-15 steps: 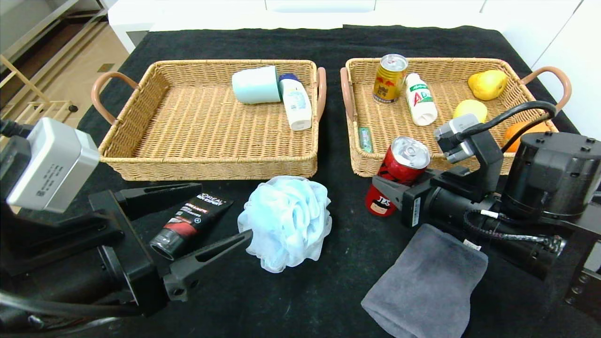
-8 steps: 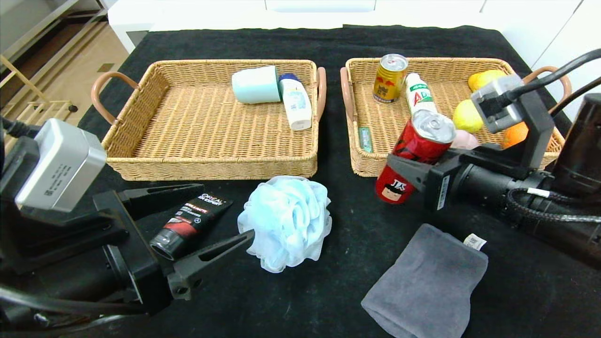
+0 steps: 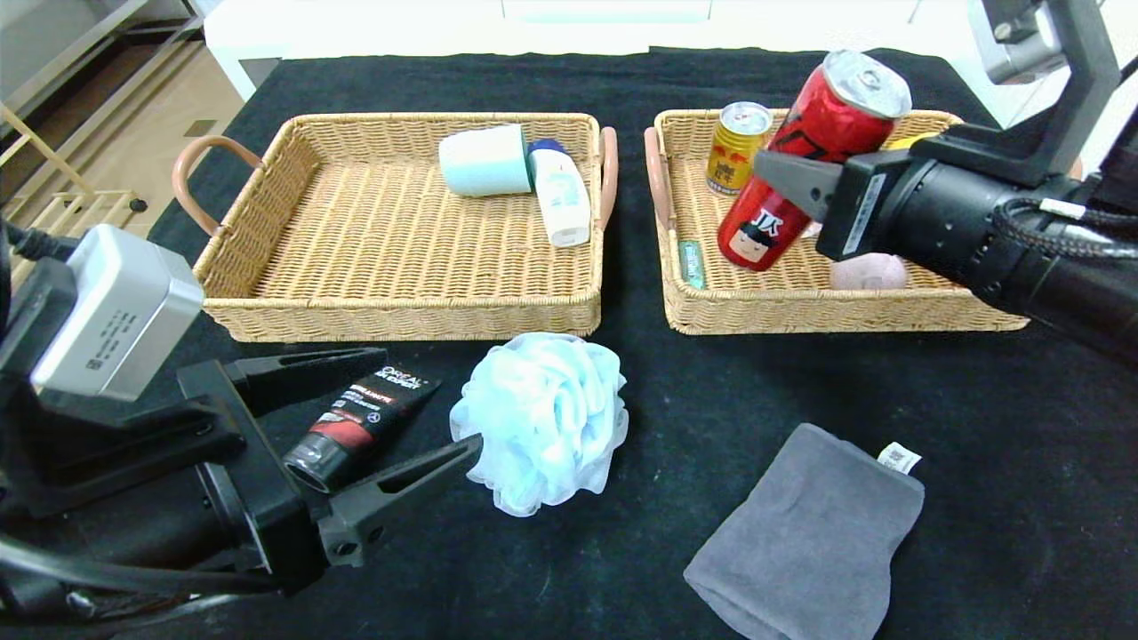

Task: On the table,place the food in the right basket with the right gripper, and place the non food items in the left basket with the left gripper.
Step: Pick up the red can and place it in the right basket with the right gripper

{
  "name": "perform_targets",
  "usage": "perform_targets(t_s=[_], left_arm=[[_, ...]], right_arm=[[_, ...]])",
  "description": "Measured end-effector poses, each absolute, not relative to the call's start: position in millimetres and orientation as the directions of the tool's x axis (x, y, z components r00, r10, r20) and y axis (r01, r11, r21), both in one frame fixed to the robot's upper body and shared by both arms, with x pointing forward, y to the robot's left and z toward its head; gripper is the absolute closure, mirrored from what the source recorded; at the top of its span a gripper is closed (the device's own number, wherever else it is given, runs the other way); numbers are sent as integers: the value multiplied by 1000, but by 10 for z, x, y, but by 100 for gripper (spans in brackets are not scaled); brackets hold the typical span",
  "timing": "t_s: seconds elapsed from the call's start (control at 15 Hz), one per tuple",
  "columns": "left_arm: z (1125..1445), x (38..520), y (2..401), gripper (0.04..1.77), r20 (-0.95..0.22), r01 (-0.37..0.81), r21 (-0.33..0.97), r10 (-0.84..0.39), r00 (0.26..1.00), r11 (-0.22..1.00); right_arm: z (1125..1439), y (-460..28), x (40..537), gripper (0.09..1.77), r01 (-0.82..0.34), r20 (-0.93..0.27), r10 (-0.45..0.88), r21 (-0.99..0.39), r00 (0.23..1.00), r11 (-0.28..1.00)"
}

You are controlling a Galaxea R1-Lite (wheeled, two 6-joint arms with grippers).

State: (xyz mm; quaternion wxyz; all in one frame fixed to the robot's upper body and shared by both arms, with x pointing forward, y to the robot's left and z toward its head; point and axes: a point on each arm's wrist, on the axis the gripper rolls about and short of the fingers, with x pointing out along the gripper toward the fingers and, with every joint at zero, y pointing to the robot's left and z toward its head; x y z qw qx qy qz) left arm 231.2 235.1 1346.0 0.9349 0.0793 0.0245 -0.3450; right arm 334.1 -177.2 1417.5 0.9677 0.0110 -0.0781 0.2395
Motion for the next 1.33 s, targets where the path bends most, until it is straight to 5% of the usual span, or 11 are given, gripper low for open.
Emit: perform_targets(t_s=[0.8,1.33], left_arm=[[13458,2319,2361,9,-103,645,132,-636,764,753],[13458,2318,2359,9,-102,646,132,-638,763,752]], right_arm=[[14128,-1838,4199,87,-331,110,331,-14,937,943],[14026,-1832,4355,87,-317,90,315,6,945,948]])
